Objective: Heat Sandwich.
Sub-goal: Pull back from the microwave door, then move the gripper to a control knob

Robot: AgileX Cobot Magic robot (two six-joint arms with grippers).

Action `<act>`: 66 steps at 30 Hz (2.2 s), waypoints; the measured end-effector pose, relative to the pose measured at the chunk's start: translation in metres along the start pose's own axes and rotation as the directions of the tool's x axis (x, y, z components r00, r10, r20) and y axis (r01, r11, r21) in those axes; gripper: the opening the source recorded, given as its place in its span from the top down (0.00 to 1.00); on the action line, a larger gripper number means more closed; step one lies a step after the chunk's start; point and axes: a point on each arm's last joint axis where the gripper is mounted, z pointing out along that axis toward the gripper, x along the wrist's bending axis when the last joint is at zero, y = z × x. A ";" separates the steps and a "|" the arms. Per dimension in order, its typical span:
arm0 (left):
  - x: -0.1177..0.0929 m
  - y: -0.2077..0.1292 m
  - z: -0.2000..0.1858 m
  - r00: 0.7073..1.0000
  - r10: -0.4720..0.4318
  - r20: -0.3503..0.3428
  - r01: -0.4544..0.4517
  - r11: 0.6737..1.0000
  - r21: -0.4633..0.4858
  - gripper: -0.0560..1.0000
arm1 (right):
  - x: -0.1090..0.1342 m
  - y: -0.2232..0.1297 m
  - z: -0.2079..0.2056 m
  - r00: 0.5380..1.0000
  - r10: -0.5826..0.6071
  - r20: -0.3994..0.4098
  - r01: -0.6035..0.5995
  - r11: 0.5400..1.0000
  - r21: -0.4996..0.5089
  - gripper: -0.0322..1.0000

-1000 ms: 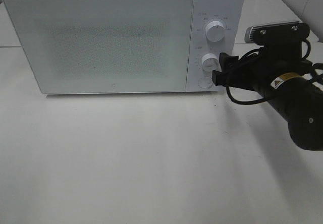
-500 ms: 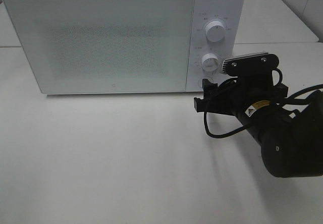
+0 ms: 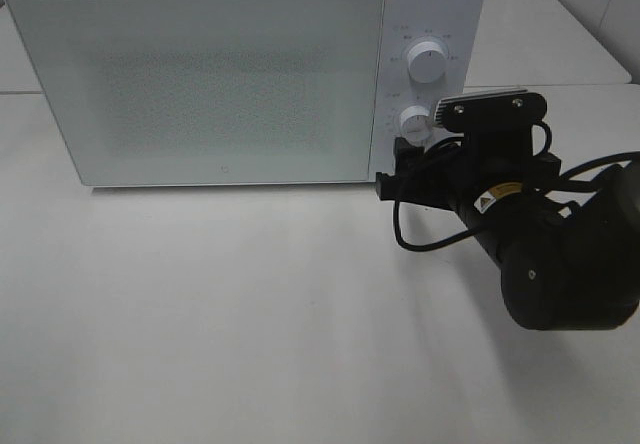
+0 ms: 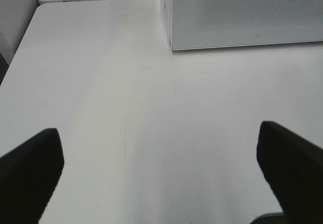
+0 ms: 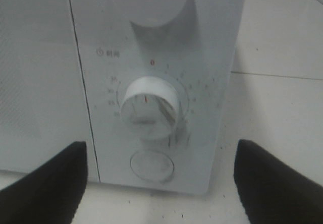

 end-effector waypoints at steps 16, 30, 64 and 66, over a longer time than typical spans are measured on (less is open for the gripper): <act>0.000 0.000 0.000 1.000 0.000 0.000 0.000 1.000 0.000 0.01 | 0.007 0.003 0.041 0.998 0.040 0.041 -0.038 0.998 -0.050 0.23; 0.000 0.000 0.000 1.000 0.000 0.000 0.000 1.000 0.000 0.01 | 0.005 -0.003 0.045 0.996 0.050 0.071 -0.048 0.998 -0.036 0.33; 0.000 0.000 0.000 1.000 0.000 0.000 0.000 1.000 0.000 0.01 | 0.009 -0.002 0.045 0.870 0.492 0.015 -0.491 0.870 -0.052 0.55; 0.000 0.000 0.000 1.000 0.000 0.000 0.000 1.000 0.000 0.01 | 0.009 -0.002 0.045 0.841 0.541 0.012 -0.540 0.840 -0.053 0.55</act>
